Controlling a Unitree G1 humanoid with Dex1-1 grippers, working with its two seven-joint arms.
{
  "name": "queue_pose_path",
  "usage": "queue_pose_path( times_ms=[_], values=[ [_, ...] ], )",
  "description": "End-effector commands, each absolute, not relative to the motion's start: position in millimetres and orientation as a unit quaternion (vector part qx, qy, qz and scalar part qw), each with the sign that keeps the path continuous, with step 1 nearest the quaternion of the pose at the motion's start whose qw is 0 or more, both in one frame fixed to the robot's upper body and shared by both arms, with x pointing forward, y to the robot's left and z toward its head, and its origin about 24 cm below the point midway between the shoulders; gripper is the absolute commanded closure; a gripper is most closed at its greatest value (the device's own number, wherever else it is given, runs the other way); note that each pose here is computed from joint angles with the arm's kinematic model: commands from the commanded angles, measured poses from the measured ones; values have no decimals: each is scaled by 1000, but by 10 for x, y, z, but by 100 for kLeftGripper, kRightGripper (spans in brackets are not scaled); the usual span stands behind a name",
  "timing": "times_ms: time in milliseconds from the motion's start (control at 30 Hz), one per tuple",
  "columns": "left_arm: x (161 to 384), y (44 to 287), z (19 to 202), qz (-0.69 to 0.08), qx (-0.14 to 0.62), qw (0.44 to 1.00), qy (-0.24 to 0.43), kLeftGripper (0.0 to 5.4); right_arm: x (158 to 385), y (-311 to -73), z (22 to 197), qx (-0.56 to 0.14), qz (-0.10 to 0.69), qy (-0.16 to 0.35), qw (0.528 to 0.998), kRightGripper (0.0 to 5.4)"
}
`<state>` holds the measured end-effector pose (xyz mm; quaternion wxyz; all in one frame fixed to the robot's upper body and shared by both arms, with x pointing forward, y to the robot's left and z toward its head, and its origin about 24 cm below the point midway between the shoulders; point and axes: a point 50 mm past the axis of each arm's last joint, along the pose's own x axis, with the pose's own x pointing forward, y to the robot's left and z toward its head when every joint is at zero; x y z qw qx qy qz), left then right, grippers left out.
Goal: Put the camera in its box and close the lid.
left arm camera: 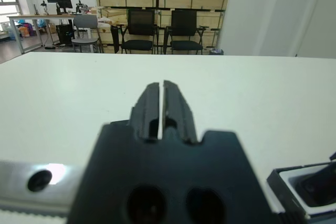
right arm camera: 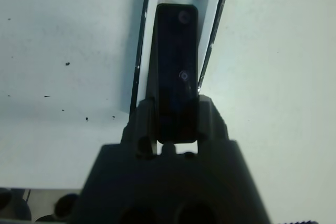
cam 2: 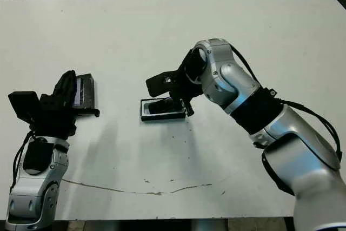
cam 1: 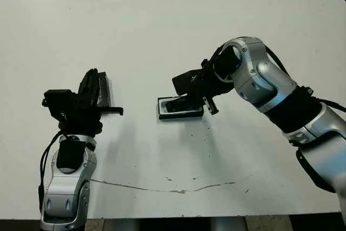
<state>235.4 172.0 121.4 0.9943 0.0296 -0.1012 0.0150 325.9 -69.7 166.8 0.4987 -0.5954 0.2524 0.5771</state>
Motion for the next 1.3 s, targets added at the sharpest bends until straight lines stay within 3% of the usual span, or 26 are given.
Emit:
queue_pose_path(
  times_ms=[33,800,1300],
  values=[
    [2323,1740,1148,21,32,996,-85,540,3150,-590,1500,-586,613,266,458,483],
    [2309,1746,1131,22,32,996,-84,540,3114,-409,1451,-567,643,246,453,483],
    [2300,1755,1097,22,34,996,-80,540,3131,-367,1272,-561,626,253,479,483]
  ],
)
